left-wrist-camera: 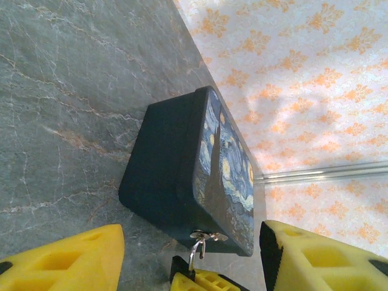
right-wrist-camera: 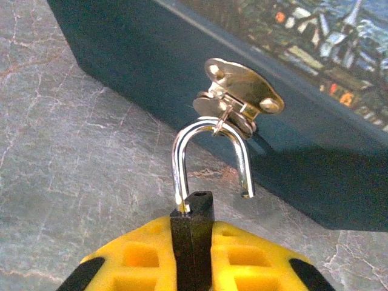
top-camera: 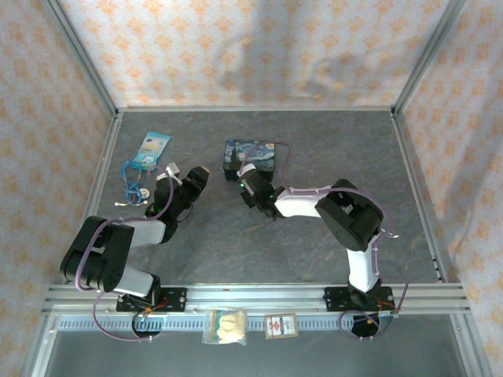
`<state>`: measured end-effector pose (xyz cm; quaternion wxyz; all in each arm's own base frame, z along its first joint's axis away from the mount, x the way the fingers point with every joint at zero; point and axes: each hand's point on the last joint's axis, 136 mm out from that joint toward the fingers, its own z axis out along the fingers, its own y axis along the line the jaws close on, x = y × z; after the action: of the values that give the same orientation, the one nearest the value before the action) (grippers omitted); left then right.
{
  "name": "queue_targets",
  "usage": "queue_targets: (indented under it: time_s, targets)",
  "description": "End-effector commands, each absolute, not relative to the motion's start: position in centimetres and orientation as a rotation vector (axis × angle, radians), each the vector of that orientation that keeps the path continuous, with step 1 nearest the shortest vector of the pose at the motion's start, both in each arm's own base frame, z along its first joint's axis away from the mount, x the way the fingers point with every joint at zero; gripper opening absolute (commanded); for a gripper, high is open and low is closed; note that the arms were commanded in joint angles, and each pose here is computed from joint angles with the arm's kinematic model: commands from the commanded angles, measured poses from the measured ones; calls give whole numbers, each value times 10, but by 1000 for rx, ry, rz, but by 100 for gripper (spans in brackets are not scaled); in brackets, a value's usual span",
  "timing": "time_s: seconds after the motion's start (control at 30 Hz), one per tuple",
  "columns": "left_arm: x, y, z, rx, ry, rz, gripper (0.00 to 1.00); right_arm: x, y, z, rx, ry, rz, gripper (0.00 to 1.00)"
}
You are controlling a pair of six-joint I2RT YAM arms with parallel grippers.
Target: Unlock a padlock with a key
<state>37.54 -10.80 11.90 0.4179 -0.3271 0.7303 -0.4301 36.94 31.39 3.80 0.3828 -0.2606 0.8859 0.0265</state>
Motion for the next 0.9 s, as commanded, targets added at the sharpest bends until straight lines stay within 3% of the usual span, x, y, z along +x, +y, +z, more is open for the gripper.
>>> queue_targets:
  time_s: [0.0, 0.2, 0.87]
  targets:
    - [376, -112, 123, -796, 1805, -1132, 59, 352, 305, 18, -777, 2341, 113, 11]
    - [378, -119, 120, -787, 1802, -1191, 58, 354, 298, 10, -871, 2367, 92, 0]
    - [374, -128, 126, -744, 1778, -1279, 56, 381, 302, 3, -1295, 2192, 24, 0]
